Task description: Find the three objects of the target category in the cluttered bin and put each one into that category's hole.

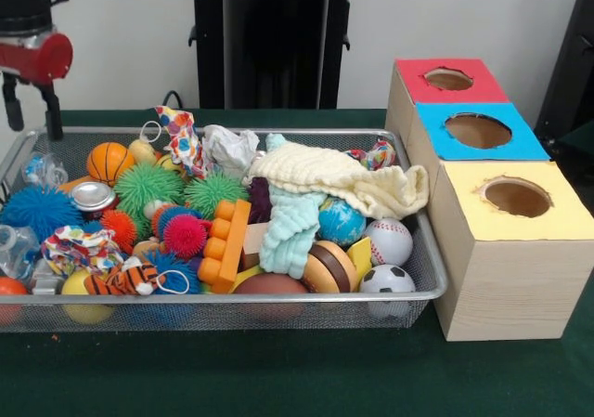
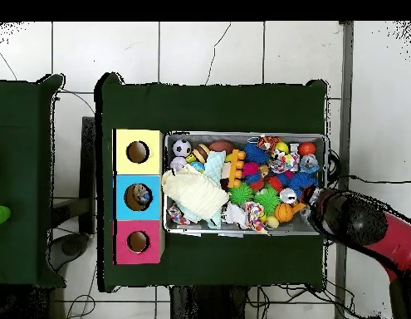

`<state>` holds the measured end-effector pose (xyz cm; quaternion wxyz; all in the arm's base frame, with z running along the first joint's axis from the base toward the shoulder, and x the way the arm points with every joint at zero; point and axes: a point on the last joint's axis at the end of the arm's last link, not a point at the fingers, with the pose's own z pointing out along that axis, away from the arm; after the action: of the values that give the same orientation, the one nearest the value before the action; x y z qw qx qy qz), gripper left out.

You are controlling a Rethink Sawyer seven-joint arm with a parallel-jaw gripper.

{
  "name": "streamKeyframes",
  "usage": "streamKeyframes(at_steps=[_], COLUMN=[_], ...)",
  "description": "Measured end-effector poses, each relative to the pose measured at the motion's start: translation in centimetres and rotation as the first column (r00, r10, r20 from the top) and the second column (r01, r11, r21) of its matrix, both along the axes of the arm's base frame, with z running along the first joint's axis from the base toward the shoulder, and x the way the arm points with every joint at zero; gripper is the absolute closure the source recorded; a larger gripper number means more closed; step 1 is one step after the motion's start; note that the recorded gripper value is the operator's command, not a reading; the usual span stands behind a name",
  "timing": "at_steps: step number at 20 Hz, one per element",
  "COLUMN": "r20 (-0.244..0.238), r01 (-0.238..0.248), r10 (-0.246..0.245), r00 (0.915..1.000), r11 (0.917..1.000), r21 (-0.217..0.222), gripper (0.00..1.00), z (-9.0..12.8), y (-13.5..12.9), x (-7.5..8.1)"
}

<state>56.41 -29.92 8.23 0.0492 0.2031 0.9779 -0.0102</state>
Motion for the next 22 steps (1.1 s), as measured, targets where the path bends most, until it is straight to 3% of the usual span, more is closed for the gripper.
streamKeyframes(at_steps=[8, 9, 13, 16, 18, 22], r20=[-0.061, -0.073, -0.1, -0.13, -0.155, -0.165], r01=[-0.107, -0.125, -0.163, -0.218, -0.275, -0.313], r10=[0.107, 0.124, 0.161, 0.212, 0.265, 0.301], r00=[0.9924, 0.9895, 0.9819, 0.9684, 0.9516, 0.9392], r11=[0.9942, 0.9922, 0.9865, 0.9756, 0.9606, 0.9481], r21=[-0.001, -0.002, -0.014, -0.028, -0.042, -0.053], gripper=[0.0, 0.0, 0.0, 0.0, 0.0, 0.0], z=[-4.0, -4.8, -6.2, -7.5, -8.5, -9.1], y=[0.9, 0.5, -0.2, -0.2, -0.1, 0.0], x=[-2.5, -3.5, -5.3, -6.8, -7.8, -8.4])
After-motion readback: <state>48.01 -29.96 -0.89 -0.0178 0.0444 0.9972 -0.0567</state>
